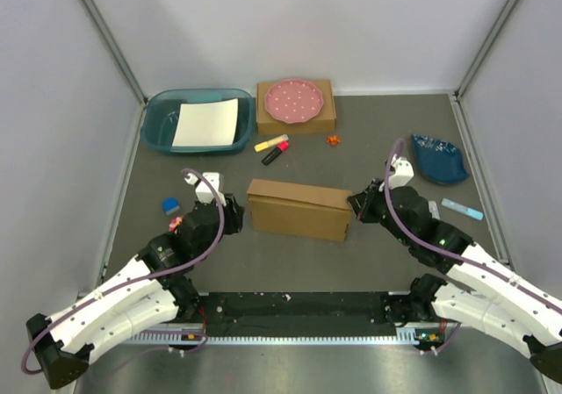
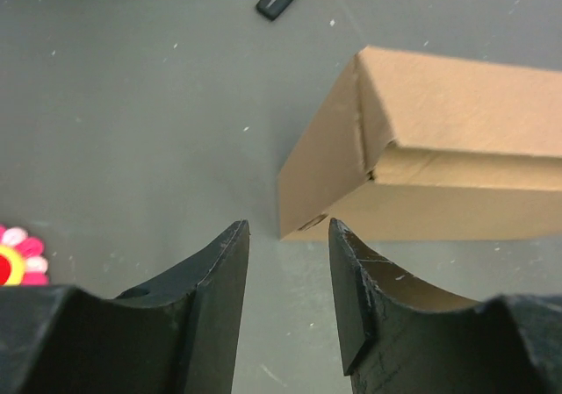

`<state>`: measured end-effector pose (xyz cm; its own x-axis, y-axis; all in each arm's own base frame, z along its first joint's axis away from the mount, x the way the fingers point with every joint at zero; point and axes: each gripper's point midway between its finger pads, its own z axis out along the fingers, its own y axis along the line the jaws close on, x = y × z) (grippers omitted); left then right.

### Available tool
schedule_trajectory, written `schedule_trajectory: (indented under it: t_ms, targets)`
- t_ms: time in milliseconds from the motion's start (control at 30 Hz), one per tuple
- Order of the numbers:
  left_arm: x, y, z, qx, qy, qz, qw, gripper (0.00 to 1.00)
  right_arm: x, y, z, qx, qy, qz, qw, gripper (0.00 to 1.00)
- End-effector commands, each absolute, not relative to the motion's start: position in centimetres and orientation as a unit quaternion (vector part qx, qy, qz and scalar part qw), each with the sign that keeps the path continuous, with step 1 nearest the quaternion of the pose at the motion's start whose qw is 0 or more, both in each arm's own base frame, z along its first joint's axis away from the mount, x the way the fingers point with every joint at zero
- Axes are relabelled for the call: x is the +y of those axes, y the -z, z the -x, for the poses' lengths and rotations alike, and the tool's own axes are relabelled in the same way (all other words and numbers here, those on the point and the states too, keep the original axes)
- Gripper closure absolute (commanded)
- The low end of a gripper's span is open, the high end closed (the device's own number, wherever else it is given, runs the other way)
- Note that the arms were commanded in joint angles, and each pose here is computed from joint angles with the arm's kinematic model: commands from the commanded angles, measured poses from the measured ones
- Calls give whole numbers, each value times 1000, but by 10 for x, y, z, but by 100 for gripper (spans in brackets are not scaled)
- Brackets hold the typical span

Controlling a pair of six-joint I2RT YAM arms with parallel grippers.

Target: Fold the paper box

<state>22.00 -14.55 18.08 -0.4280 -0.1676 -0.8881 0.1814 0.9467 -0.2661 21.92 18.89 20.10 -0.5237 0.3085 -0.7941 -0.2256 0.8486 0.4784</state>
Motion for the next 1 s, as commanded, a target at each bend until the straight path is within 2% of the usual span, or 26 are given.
schedule_trajectory:
  t_ms: [0,167,367,467,500,567,667,800,967]
  targets:
    - [-132,-186,-217,834,140,4,534,53,168,-141,-201,892,-185,3,413,100]
    - [-129,-213,-216,815,158,19,557,51,171,-144,-201,891,-188,7,413,100]
    - [-114,-280,-229,730,192,83,650,53,170,-145,-200,890,-190,10,415,100]
    - [-122,-306,-237,694,216,85,682,62,170,-144,-199,890,-191,11,415,100]
    - [-129,-306,-241,694,214,74,683,71,170,-144,-199,889,-192,12,415,100]
    - [-143,-315,-245,684,237,59,687,81,171,-143,-198,890,-194,13,412,100]
    - [-162,-317,-255,678,251,47,690,91,171,-143,-197,890,-196,14,411,100]
    - [-177,-302,-263,680,256,33,686,92,171,-140,-194,890,-202,14,407,100]
    - [-188,-237,-266,732,239,20,638,96,170,-135,-190,892,-206,13,403,100]
